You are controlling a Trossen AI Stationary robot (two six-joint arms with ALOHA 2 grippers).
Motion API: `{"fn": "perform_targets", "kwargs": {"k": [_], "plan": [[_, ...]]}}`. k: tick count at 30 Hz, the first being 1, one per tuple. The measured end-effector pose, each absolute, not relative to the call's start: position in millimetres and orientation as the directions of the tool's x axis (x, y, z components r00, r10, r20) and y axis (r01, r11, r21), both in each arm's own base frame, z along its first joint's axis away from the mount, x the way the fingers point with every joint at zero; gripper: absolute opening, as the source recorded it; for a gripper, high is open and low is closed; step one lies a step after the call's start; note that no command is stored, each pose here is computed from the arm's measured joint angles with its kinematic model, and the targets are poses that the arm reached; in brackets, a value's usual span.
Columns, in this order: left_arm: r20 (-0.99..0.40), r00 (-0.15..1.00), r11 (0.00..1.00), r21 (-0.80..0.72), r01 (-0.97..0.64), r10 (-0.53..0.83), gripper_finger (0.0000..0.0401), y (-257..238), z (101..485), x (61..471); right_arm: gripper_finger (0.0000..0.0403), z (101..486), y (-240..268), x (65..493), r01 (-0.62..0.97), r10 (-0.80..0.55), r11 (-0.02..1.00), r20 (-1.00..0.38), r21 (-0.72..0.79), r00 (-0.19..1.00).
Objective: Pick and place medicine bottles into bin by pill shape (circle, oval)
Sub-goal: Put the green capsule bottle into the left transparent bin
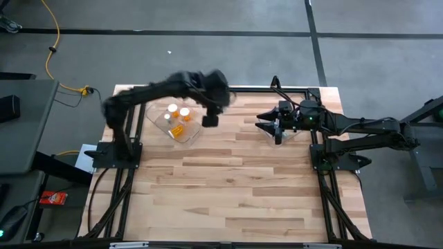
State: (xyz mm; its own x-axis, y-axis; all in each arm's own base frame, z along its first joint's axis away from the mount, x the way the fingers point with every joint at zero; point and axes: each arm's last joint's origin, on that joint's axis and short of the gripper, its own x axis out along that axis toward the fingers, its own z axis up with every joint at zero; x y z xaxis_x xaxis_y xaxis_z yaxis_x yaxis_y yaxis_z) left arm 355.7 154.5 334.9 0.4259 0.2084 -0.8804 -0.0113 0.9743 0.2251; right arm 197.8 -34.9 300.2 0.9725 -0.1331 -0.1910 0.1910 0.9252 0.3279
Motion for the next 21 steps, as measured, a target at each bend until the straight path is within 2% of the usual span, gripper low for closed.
{"fn": "perform_targets", "kwargs": {"k": [5, 10, 15, 21], "plan": [[-0.737, 0.671, 0.992, 0.002, -0.127, 0.087, 0.0092, 157.0, 388.8, 313.4, 0.0193, 302.7, -35.0, 198.3, 0.182, -0.134, 0.927, -0.165, 0.328, 0.977], [-0.507, 0.861, 0.995, -0.060, -0.085, 0.043, 0.0092, 137.1, 412.8, 280.7, 0.0193, 306.2, -34.5, 198.9, 0.150, -0.117, 0.946, -0.129, 0.287, 0.985], [-0.306, 0.951, 0.990, -0.117, -0.082, 0.043, 0.0092, 108.8, 398.3, 252.9, 0.0193, 310.5, -34.2, 199.4, 0.126, -0.107, 0.958, -0.085, 0.256, 0.991], [-0.102, 0.994, 0.974, -0.221, -0.058, 0.036, 0.0092, 75.6, 356.6, 223.9, 0.0193, 313.1, -34.1, 199.6, 0.115, -0.104, 0.963, -0.058, 0.244, 0.993]]}}
